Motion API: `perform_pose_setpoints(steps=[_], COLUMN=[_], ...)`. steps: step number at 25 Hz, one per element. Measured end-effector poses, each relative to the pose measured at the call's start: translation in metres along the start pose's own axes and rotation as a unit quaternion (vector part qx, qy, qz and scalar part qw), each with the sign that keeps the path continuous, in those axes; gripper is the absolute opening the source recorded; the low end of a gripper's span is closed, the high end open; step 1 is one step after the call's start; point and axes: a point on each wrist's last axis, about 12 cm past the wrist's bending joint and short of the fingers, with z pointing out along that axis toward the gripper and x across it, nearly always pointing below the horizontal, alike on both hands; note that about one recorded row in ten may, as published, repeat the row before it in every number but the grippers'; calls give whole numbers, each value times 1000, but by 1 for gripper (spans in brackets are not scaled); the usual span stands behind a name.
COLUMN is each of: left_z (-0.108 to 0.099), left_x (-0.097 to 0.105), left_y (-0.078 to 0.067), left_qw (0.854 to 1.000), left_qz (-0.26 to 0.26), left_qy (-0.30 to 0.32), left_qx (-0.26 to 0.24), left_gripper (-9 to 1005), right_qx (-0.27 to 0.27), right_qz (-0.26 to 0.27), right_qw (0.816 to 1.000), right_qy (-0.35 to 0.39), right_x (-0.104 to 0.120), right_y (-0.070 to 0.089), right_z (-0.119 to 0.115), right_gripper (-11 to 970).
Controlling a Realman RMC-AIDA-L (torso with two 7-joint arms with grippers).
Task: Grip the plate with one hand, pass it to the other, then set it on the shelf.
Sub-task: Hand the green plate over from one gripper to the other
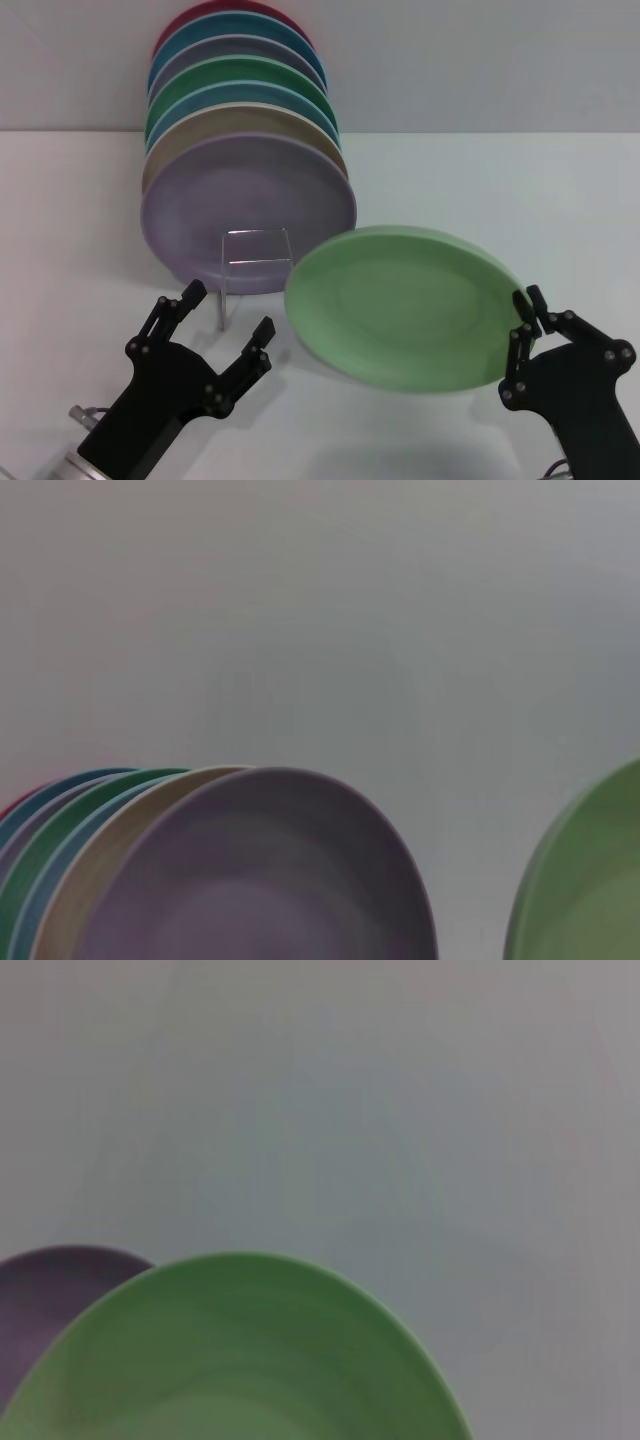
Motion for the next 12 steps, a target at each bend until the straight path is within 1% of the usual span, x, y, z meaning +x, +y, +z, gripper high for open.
perform_pose_setpoints(steps=[12], left_z=[4], left_x=[2], left_y=[-5], left_qw=[1000], left_qz=[-8], left_qy=[11], left_qx=[8], left_gripper=[747], right_qx=[-22], right_qz=[2], right_qw=[1000], right_qy=[3], right_x=[1], right_y=[5], right_z=[0], right_gripper=[19])
